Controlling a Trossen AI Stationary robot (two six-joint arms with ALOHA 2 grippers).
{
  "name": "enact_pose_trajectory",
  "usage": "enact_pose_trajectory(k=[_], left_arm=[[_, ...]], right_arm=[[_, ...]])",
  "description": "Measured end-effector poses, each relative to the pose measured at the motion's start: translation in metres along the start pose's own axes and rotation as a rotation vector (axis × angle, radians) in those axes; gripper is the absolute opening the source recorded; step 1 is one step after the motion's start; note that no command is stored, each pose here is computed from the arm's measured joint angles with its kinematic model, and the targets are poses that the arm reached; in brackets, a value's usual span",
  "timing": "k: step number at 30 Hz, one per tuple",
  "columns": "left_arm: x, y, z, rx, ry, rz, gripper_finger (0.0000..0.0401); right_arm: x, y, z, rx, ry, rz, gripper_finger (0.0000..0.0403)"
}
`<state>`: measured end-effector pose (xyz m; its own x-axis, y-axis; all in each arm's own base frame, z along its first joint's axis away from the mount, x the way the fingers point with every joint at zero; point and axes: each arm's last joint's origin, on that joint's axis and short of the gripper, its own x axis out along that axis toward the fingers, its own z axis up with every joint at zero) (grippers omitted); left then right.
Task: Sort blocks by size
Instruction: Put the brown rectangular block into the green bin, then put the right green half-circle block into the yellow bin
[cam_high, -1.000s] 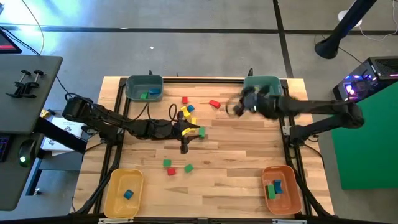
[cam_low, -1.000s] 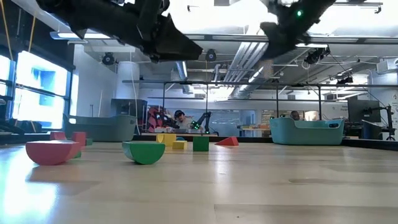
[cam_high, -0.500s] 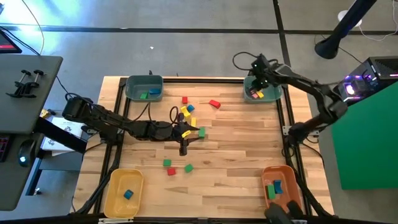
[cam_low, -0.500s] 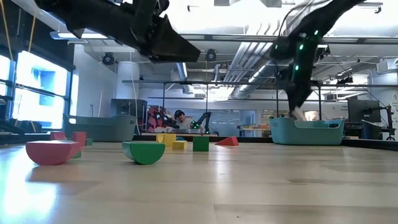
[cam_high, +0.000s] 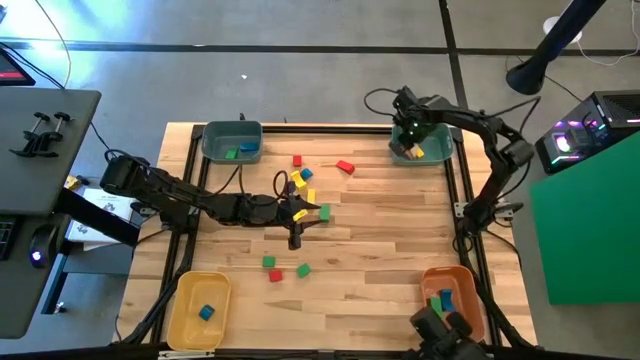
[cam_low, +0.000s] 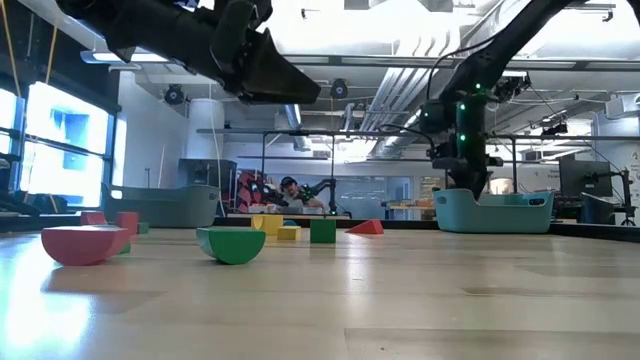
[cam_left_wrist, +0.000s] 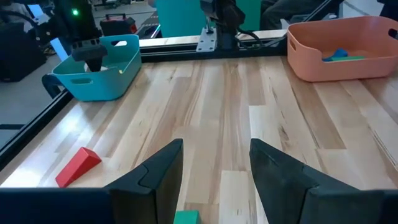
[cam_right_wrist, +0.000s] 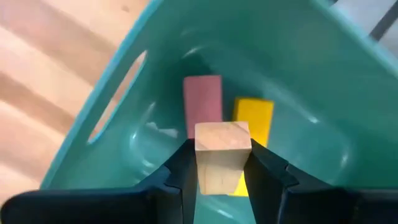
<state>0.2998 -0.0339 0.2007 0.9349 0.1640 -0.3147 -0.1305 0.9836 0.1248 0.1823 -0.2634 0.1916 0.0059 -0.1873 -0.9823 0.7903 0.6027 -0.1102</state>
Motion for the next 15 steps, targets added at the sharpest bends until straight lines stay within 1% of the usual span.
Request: enact_pose_trajectory(k=[3, 5, 8, 10, 12, 15], left_arm=[[0.0, 0.0, 0.0, -0.002, 0.0, 0.0, 0.0172], [0.0, 0.0, 0.0, -0.002, 0.0, 0.001, 0.0172], [0.0, 0.0, 0.0, -0.003, 0.0, 0.001, 0.0172], [0.0, 0.0, 0.0, -0.006, 0.001, 0.002, 0.0172], [0.0, 0.0, 0.0, -0.019, 0.0, 0.002, 0.0172], [0.0, 0.0, 0.0, -0.026, 0.002, 0.001, 0.0172]], right_arm=[[0.003, 0.0, -0.002, -0.003, 0.032, 0.002, 0.0102], [0.003, 0.001, -0.002, -0.003, 0.036, 0.001, 0.0127], [0.002, 0.0, -0.003, -0.002, 0.043, -0.004, 0.0176], [0.001, 0.0, -0.004, -0.002, 0.048, -0.006, 0.0196], [-0.001, 0.0, -0.005, -0.002, 0.042, -0.006, 0.0206], [-0.012, -0.001, -0.007, -0.003, 0.01, -0.015, 0.0209]])
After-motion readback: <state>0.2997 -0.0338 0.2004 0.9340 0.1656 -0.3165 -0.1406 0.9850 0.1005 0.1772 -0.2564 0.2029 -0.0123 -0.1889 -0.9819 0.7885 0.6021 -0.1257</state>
